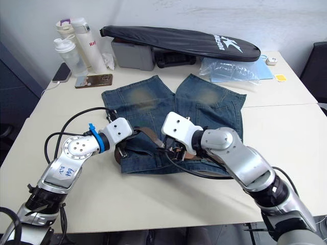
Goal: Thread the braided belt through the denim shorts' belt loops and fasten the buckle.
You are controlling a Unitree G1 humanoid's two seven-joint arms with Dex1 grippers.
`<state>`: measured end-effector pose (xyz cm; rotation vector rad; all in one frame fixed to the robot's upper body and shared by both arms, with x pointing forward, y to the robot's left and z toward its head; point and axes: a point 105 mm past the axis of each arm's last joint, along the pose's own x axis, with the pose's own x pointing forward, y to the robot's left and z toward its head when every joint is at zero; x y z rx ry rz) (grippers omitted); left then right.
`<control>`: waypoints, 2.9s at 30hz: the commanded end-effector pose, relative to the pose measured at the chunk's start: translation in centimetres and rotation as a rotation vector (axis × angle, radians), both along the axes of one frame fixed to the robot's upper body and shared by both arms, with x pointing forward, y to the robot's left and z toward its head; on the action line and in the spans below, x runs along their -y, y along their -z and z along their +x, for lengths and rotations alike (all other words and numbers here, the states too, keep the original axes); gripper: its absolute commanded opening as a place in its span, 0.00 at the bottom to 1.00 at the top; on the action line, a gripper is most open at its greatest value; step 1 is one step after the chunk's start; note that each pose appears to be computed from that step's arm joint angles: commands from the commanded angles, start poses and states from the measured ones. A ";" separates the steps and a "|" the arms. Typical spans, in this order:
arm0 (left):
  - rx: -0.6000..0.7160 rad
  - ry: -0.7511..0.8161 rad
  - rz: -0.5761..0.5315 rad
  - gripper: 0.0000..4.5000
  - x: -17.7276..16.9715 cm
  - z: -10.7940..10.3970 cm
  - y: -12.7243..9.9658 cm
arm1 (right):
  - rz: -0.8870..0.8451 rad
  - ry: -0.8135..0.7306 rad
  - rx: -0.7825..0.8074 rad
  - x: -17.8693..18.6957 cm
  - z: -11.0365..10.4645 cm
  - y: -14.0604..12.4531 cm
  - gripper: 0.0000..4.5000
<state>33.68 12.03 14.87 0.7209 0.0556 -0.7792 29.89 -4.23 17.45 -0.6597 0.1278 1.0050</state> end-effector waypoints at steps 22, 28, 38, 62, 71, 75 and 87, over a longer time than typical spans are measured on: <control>-0.097 -0.074 -0.185 0.00 -0.4 0.2 -2.4 | -0.093 0.134 0.134 1.7 1.0 0.5 0.03; -0.380 -0.137 -0.489 0.35 -1.7 -0.6 -2.5 | -0.137 0.151 0.168 2.4 2.2 0.9 0.00; -0.851 -0.017 -0.852 0.99 -3.9 -6.1 -3.8 | -0.130 0.236 0.218 3.4 4.9 -0.1 0.00; -1.099 -0.501 -1.752 0.94 2.4 -3.2 -5.2 | -0.110 0.011 0.447 -0.3 2.7 -1.8 0.00; -1.125 -0.523 -1.704 0.18 2.8 -2.6 -4.8 | -0.117 0.026 0.448 -0.1 2.7 -1.7 0.00; -1.151 -0.508 -1.671 0.01 3.6 -2.8 -4.4 | -0.120 0.033 0.453 0.0 2.7 -1.7 0.00; -1.110 -0.513 -1.710 0.00 1.8 -1.7 -5.0 | -0.069 0.010 0.344 1.2 1.3 -1.3 0.57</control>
